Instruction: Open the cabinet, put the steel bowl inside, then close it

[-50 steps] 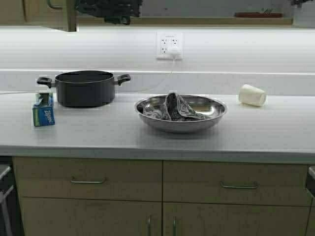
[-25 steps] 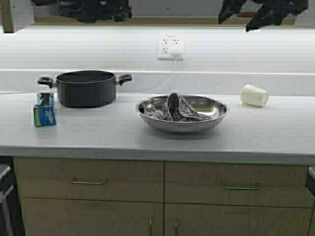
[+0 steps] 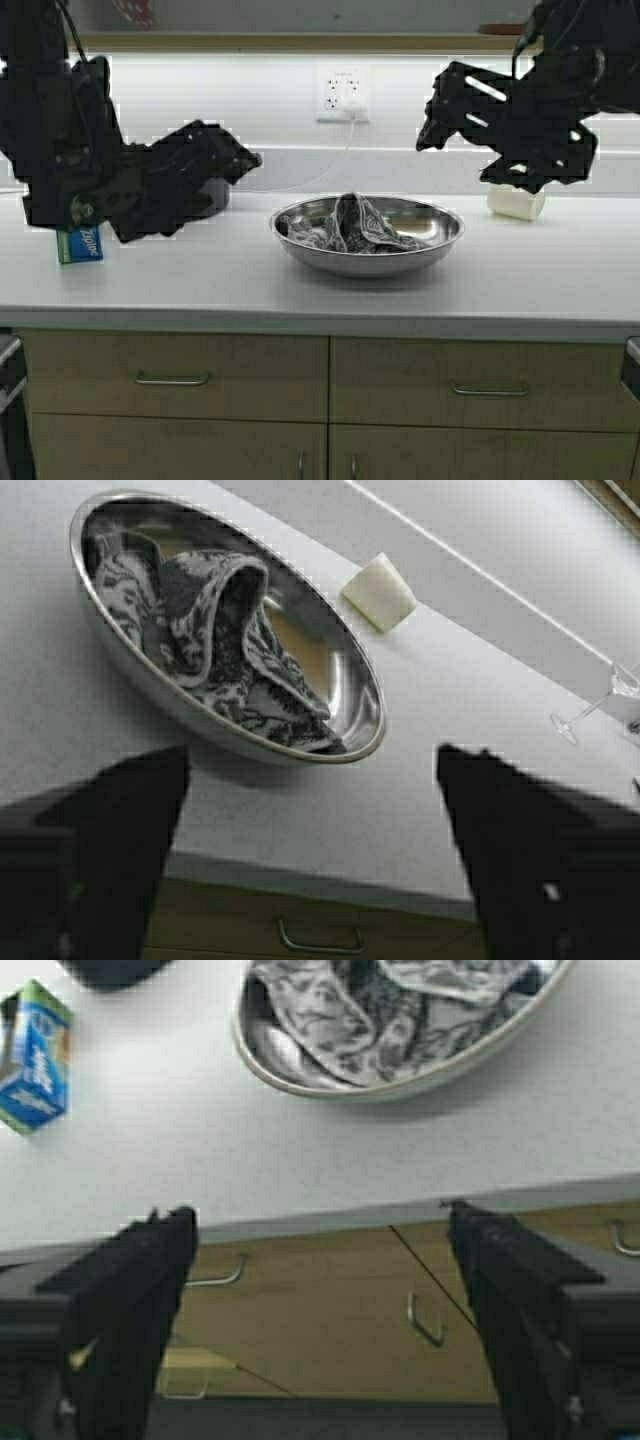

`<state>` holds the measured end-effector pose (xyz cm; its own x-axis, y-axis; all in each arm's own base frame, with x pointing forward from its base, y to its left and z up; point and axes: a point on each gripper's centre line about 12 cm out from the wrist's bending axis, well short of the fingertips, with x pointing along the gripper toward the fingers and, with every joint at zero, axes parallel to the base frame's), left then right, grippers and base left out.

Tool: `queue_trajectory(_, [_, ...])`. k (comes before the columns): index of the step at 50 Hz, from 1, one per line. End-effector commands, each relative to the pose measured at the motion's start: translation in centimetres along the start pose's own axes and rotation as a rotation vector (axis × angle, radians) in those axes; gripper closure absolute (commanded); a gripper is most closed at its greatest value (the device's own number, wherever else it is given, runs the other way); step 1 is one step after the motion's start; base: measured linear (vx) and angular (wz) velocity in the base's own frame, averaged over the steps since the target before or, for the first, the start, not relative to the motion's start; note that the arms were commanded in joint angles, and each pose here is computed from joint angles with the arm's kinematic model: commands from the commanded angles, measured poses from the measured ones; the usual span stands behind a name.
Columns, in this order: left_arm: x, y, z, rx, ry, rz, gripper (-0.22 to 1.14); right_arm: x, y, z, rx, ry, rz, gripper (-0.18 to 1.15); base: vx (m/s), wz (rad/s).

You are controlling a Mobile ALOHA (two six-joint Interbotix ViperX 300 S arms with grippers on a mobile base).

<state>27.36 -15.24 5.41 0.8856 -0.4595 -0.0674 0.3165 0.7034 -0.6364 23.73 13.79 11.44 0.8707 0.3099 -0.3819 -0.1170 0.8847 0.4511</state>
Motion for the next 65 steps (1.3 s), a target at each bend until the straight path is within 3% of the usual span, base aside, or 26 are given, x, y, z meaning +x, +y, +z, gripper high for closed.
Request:
queue_trajectory(1, [0.2, 2.0, -0.9, -0.084, -0.059, -0.012, -0.11, 2.9, -2.3, -0.4, 0.056, -0.010, 0.002, -0.06, 0.12, -0.03])
queue_trajectory(10, [1.2, 4.8, -2.0, -0.181, -0.081, 0.016, -0.11, 7.4, -4.8, -1.6, 0.150, 0.057, 0.067, -0.06, 0.13, -0.02])
queue_trajectory(15, [2.2, 4.8, -2.1, -0.189, -0.084, -0.016, -0.11, 8.2, -5.5, -1.6, 0.196, 0.006, 0.093, -0.06, 0.15, -0.02])
queue_trajectory(21, [3.0, 4.5, -2.0, -0.193, -0.089, -0.046, -0.11, 8.0, -7.0, -1.5, 0.226, -0.044, 0.053, -0.06, 0.16, -0.03])
queue_trajectory(38, [3.4, 5.0, -2.4, -0.192, -0.090, -0.038, -0.11, 9.0, -8.1, -3.3, 0.232, -0.001, 0.015, -0.06, 0.13, -0.02])
queue_trajectory(51, [3.1, 5.8, -3.7, -0.198, -0.053, -0.021, -0.11, 8.5, -8.8, -4.3, 0.231, 0.011, -0.008, -0.06, 0.14, 0.02])
queue_trajectory(65, [3.2, 6.1, -4.6, -0.236, -0.017, -0.033, -0.11, 6.4, -11.0, -6.1, 0.261, -0.020, -0.106, -0.06, 0.15, 0.05])
